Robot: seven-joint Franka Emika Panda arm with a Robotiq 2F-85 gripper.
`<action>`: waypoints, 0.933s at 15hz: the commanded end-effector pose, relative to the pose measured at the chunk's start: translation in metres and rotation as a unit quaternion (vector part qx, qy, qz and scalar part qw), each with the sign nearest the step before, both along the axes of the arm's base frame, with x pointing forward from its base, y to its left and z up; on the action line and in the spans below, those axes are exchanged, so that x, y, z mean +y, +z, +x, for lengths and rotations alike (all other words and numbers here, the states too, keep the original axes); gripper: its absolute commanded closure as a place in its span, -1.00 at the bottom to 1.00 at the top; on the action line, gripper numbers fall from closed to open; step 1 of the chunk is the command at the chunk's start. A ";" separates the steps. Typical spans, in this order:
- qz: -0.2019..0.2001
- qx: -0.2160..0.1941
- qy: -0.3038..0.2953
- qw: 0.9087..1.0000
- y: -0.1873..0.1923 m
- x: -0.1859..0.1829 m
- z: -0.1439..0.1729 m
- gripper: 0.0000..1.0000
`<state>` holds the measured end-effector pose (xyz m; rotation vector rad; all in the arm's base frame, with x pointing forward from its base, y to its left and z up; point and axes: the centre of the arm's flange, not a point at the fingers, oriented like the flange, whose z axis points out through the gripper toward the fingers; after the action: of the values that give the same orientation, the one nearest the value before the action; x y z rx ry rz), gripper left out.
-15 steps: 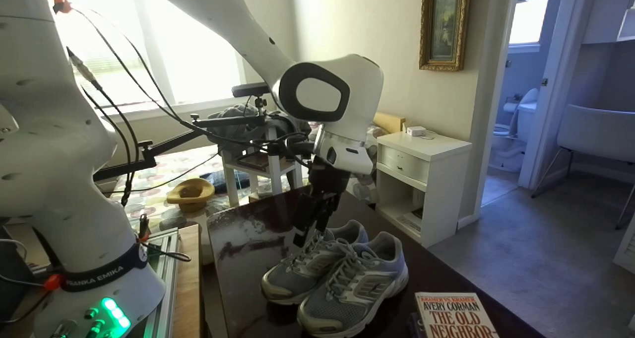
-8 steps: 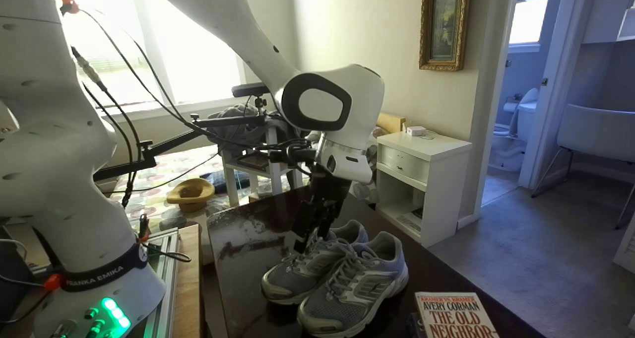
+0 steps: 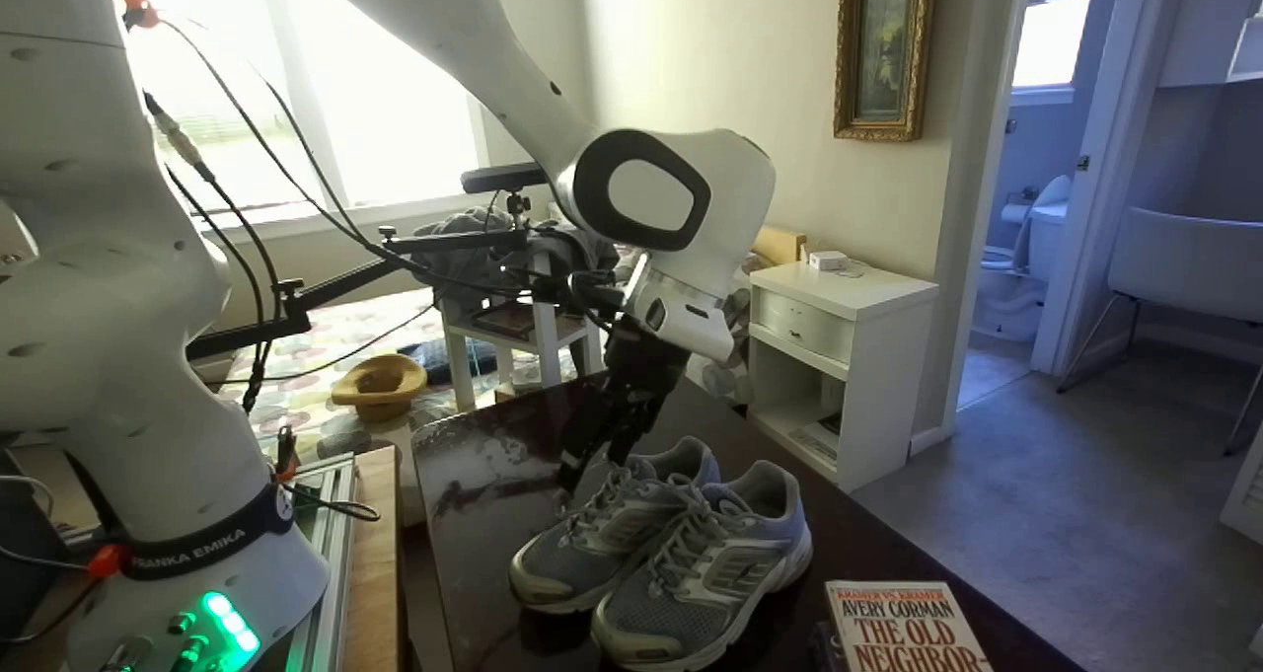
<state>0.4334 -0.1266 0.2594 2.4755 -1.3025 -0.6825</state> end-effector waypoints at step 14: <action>-0.025 0.052 0.040 0.998 -0.005 -0.006 0.026 -1.00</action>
<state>0.4485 -0.1320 0.2660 2.3725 -1.1989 -0.7985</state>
